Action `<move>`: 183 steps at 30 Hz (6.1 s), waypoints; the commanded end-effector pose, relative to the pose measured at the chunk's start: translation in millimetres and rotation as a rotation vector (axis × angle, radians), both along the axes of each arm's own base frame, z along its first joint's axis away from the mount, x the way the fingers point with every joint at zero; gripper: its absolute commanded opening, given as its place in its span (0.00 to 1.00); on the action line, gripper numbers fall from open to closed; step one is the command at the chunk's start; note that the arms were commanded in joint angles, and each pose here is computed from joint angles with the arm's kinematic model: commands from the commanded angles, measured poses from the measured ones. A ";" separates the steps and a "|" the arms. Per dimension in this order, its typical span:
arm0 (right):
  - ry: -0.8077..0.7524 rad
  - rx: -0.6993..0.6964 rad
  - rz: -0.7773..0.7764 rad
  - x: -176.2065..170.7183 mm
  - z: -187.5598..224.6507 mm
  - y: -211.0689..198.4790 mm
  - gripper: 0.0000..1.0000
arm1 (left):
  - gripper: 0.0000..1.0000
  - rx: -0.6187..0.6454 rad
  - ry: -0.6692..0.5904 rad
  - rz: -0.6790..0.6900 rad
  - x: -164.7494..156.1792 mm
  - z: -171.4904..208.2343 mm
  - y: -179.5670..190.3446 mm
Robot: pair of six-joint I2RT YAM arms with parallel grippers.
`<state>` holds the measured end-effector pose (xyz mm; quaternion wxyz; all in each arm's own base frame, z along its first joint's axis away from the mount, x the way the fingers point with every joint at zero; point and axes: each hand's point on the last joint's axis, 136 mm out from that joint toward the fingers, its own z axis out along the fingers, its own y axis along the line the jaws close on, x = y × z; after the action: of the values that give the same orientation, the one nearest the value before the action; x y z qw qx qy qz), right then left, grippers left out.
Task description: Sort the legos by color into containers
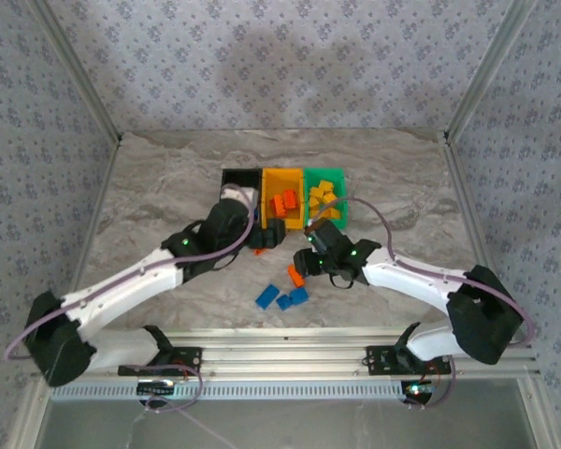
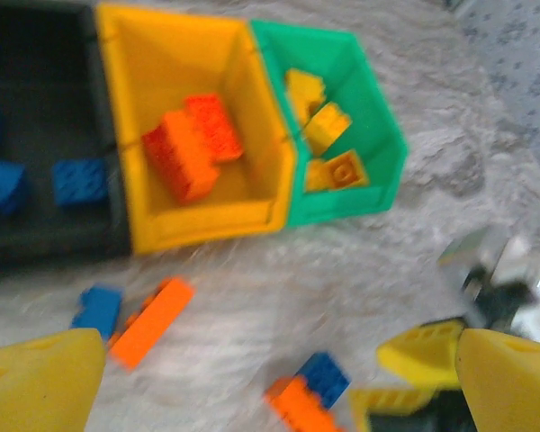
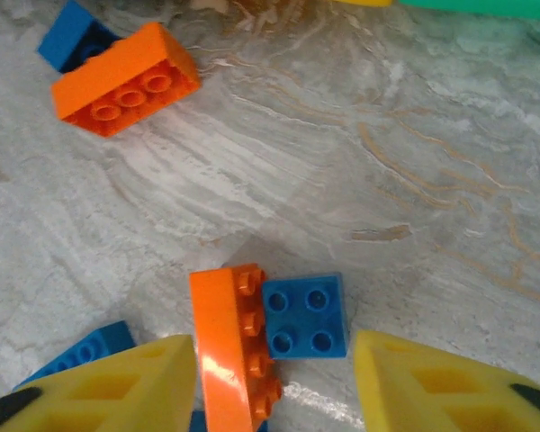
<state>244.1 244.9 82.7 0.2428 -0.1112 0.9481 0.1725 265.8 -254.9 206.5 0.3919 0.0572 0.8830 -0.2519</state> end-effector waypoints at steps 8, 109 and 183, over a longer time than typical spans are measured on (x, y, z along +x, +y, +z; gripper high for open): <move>0.019 -0.143 -0.080 13.5 -22.1 -15.4 0.49 | 1.00 0.035 0.072 0.147 -31.5 -43.9 60.1; 0.023 -0.170 -0.142 39.6 -34.7 -22.2 0.30 | 1.00 0.093 0.069 0.276 -39.6 -63.0 103.5; -0.350 0.252 -0.247 108.6 145.8 1.6 0.73 | 0.54 0.594 0.293 -0.343 -107.9 -182.7 -13.5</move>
<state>352.9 256.8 223.0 0.4217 -0.0060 0.8733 0.2438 153.0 -260.2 19.3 0.1673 0.2682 0.9471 -0.0563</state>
